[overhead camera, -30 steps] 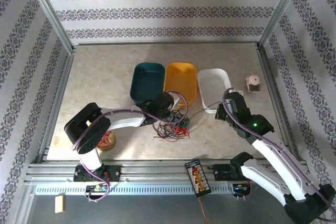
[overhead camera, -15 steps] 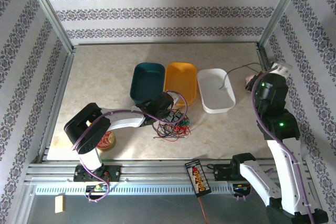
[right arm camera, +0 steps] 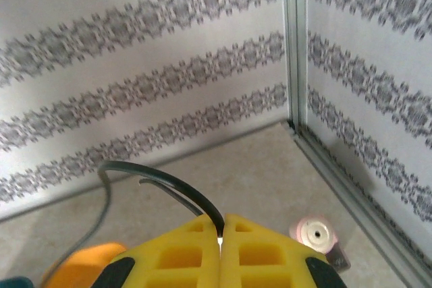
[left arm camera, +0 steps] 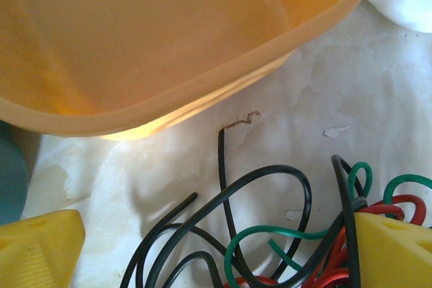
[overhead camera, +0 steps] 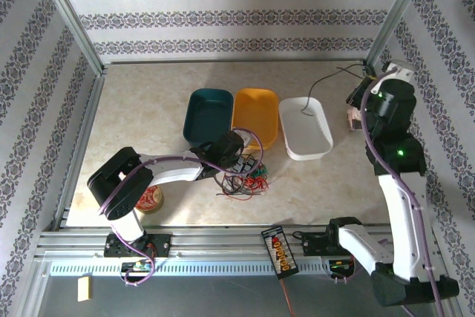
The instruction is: Untangle the cables
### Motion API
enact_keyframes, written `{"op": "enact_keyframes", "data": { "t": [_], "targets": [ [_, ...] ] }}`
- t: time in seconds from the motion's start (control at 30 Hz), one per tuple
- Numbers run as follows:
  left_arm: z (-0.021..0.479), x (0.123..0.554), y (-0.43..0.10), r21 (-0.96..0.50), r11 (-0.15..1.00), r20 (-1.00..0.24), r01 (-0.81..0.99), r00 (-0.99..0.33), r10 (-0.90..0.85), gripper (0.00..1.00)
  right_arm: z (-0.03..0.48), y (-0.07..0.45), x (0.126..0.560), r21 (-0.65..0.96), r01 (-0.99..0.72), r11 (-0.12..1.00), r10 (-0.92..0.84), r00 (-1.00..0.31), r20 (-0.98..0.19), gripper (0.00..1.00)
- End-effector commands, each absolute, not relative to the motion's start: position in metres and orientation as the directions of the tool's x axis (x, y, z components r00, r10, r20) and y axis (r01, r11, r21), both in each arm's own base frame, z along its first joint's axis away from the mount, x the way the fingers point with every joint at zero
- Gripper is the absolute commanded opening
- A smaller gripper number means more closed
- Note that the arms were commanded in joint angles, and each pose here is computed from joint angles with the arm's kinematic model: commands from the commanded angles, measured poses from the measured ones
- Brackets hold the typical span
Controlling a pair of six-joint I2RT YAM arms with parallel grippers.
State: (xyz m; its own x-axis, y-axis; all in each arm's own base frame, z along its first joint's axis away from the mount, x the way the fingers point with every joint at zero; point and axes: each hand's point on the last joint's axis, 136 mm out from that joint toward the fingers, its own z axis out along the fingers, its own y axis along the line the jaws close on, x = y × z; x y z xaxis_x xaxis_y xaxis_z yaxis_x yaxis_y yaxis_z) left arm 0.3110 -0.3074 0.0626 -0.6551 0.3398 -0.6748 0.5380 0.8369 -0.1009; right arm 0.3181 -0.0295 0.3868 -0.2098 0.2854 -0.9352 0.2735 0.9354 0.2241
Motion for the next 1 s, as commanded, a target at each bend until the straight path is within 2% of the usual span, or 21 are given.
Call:
{"op": "enact_keyframes", "data": {
  "t": [0.0, 0.17, 0.53, 0.67, 0.97],
  "targets": [
    [0.093, 0.327, -0.305, -0.136, 0.864, -0.730, 0.485, -0.639, 0.244, 0.99, 0.339, -0.026, 0.329, 0.239, 0.287, 0.927, 0.324, -0.299, -0.898, 0.00],
    [0.128, 0.337, -0.312, -0.171, 0.864, -0.783, 0.474, -0.597, 0.173, 0.99, 0.290, -0.019, 0.339, 0.293, 0.291, 0.911, 0.389, -0.362, -0.847, 0.00],
    [0.177, 0.349, -0.299, -0.207, 0.900, -0.844, 0.383, -0.535, 0.033, 0.99, 0.180, -0.017, 0.356, 0.240, 0.347, 0.907, 0.405, -0.558, -0.724, 0.00],
    [0.179, 0.355, -0.275, -0.164, 0.949, -0.841, 0.268, -0.542, 0.008, 0.99, 0.154, -0.008, 0.365, 0.260, 0.343, 0.902, 0.425, -0.612, -0.666, 0.00],
    [0.170, 0.350, -0.252, -0.133, 0.969, -0.819, 0.209, -0.574, 0.011, 0.99, 0.100, 0.002, 0.365, 0.274, 0.405, 0.872, 0.488, -0.682, -0.544, 0.00]
  ]
}}
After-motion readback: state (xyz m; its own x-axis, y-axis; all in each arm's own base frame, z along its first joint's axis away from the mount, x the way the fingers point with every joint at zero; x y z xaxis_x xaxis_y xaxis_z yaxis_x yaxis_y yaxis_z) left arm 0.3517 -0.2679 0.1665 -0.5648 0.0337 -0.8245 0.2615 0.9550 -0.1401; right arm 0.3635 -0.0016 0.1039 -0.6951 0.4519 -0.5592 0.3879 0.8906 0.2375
